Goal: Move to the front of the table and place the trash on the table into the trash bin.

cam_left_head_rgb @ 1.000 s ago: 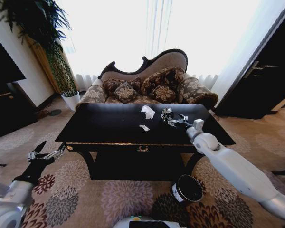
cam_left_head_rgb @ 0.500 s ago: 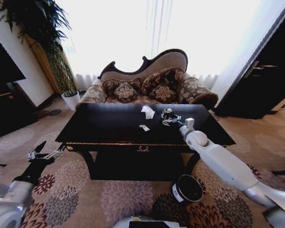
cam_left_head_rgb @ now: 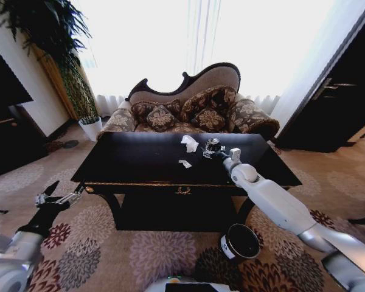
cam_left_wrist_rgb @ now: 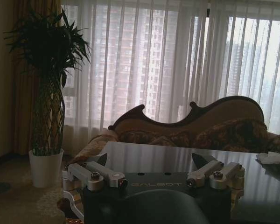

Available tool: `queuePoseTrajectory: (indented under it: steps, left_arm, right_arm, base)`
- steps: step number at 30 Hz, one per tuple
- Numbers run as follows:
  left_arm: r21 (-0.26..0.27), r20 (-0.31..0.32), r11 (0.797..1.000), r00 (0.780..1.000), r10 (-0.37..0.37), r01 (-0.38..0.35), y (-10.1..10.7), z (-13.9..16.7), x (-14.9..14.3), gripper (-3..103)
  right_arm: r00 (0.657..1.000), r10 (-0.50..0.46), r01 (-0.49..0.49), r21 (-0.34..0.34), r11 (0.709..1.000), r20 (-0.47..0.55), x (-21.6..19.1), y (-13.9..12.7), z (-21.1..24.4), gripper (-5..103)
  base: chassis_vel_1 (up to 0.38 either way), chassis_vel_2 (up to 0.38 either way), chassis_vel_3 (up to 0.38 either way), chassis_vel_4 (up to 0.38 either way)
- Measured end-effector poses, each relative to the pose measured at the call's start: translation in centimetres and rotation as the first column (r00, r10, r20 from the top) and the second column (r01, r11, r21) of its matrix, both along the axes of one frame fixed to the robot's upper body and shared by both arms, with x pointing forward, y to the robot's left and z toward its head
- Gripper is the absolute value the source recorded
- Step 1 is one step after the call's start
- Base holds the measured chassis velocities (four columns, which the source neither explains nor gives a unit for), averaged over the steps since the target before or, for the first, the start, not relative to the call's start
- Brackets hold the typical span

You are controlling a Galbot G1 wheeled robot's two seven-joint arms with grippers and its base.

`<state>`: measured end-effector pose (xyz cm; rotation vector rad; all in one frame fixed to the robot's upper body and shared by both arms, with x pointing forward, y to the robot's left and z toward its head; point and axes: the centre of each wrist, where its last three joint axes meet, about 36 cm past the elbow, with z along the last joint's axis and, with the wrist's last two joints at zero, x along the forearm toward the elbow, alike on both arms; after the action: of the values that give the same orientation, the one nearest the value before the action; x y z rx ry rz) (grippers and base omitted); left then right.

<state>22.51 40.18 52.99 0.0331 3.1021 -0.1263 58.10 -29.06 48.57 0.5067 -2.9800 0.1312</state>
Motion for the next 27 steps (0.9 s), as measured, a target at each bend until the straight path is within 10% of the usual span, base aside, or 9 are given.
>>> queuePoseTrajectory:
  steps: [20,27]
  left_arm:
    - [0.0,0.0,1.0,1.0,0.0,0.0,0.0,0.0,0.0,100]
    - [0.0,0.0,1.0,1.0,0.0,0.0,0.0,0.0,0.0,100]
  right_arm:
    - [1.0,0.009,-0.009,0.001,1.0,0.009,-0.37,0.11,-0.09,7]
    - [1.0,0.007,-0.007,0.007,1.0,0.008,-0.84,0.03,-0.15,0]
  base:
    - [0.0,0.0,0.0,0.0]
    - [0.0,0.0,0.0,0.0]
